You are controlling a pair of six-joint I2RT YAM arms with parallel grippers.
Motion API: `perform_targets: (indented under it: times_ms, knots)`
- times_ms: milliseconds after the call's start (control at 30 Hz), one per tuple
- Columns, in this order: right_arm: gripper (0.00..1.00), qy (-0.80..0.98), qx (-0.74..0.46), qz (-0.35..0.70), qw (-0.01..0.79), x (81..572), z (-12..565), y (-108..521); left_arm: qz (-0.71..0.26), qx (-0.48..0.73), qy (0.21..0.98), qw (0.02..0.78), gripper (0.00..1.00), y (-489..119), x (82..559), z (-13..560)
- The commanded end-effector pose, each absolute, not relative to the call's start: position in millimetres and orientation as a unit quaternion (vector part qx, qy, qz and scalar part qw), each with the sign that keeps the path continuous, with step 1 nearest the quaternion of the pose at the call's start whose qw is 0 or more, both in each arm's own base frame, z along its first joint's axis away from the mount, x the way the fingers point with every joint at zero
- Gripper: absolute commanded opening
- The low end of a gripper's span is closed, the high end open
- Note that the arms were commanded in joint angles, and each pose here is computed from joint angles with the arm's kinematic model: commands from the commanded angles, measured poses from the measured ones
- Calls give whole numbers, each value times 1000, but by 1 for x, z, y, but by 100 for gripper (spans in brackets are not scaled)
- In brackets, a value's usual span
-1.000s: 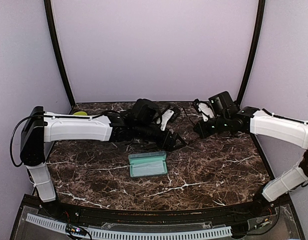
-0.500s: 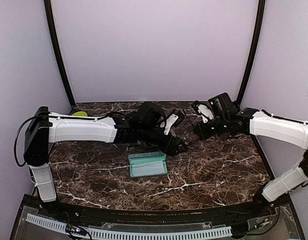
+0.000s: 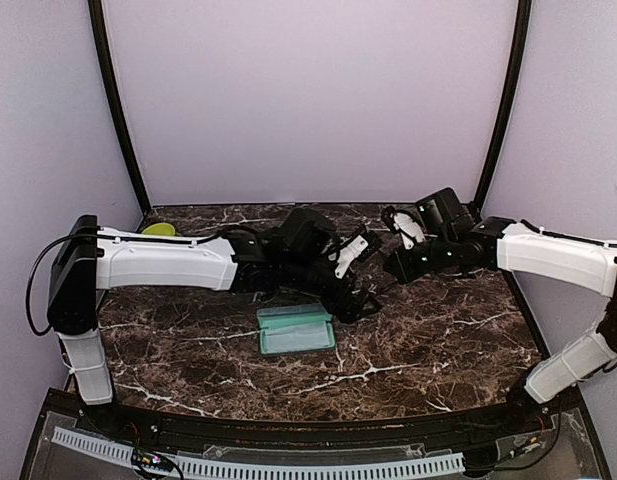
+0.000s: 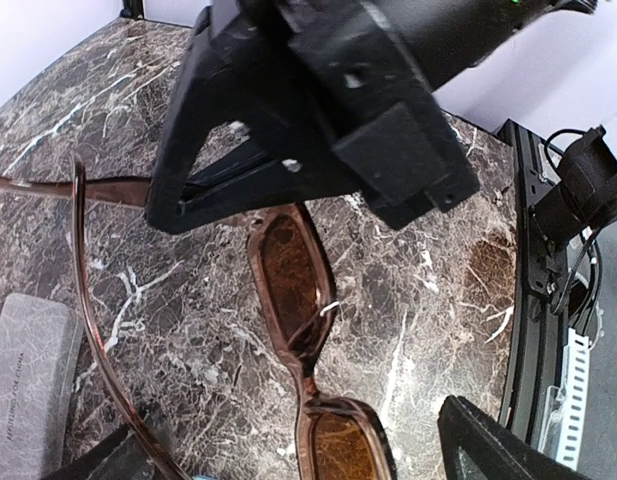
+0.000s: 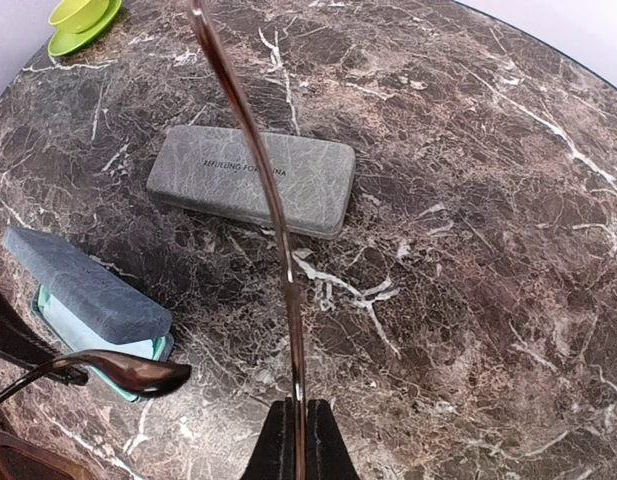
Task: Organize the sunglasses
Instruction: Fold the left temple of the sunglasses on the sunglasses.
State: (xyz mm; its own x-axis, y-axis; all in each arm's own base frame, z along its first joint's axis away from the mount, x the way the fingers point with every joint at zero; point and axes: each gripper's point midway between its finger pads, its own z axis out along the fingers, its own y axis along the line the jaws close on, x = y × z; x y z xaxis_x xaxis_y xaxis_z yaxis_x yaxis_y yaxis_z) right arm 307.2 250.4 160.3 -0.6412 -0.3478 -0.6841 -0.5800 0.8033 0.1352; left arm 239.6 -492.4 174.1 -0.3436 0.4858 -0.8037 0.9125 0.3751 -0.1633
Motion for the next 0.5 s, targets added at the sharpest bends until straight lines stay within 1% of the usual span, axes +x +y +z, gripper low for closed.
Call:
perform_targets:
  times_ms: [0, 133, 300, 467]
  knots:
    - [0, 886, -265, 189, 330, 305, 155, 259, -303, 499, 729, 357, 94, -501, 230, 183]
    - [0, 887, -265, 190, 327, 304, 154, 259, -288, 523, 724, 345, 91, -507, 222, 173]
    - [0, 886, -264, 188, 333, 303, 156, 257, -273, 523, 733, 339, 89, -505, 224, 168]
    - [0, 887, -266, 183, 330, 302, 154, 255, -260, 528, 734, 338, 84, -501, 225, 162]
